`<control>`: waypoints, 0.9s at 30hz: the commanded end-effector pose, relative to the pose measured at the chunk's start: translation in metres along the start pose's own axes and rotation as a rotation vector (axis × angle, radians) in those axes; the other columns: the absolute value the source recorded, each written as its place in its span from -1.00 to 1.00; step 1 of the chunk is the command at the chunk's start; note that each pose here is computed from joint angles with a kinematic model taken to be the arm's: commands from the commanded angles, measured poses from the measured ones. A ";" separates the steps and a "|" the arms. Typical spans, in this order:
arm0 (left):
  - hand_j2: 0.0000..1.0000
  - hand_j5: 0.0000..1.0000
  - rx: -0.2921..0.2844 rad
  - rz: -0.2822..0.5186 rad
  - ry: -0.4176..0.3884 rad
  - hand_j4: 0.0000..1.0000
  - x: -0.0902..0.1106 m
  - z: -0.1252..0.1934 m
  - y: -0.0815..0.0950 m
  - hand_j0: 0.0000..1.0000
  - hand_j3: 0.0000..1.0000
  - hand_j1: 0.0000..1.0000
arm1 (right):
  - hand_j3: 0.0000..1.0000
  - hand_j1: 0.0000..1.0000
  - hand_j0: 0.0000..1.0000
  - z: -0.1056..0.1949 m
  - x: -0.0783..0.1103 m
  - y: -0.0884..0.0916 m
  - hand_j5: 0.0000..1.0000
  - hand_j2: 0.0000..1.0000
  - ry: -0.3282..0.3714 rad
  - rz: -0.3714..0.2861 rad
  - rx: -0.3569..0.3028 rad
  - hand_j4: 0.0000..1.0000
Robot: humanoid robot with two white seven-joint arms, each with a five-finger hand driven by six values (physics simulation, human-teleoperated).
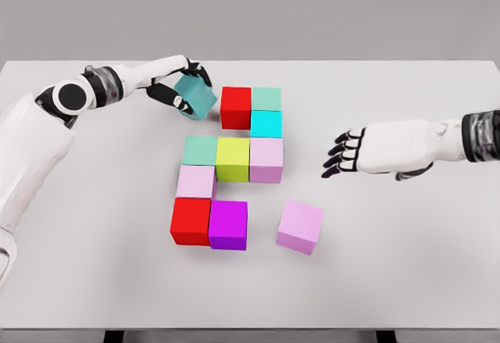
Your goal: Assemble the squares on the desktop into the number 2
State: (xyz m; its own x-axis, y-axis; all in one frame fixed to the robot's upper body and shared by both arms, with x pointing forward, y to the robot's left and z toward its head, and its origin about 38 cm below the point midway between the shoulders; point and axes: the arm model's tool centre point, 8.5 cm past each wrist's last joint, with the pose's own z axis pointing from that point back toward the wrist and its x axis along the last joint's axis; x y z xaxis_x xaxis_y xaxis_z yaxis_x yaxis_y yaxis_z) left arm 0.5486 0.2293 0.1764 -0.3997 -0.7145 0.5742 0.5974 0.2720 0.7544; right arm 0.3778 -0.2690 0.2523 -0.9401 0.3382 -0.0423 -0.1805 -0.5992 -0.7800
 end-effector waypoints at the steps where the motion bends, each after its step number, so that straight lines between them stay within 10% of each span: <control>1: 0.65 0.65 0.007 0.007 0.001 0.65 -0.001 0.001 0.001 0.65 0.65 0.65 | 1.00 1.00 1.00 0.003 0.000 0.004 1.00 1.00 0.005 -0.011 0.010 1.00; 12: 0.77 0.77 0.015 0.003 0.007 0.77 -0.004 0.004 0.004 0.77 0.77 0.77 | 1.00 1.00 1.00 -0.019 0.020 0.043 1.00 1.00 -0.075 -0.085 0.082 1.00; 27: 0.77 0.77 -0.020 0.019 0.036 0.77 -0.011 -0.004 -0.011 0.77 0.77 0.77 | 1.00 1.00 1.00 -0.041 0.032 0.045 1.00 1.00 -0.137 -0.089 0.083 1.00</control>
State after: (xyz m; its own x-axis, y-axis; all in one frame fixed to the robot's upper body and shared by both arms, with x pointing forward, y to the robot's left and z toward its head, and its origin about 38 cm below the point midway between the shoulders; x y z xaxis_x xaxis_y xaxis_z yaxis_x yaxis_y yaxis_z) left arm 0.5489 0.2333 0.1618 -0.3656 -0.7348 0.5713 0.6165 0.2687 0.7401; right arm 0.3519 -0.2603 0.1922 -0.9477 0.3011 0.1054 -0.2820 -0.6362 -0.7181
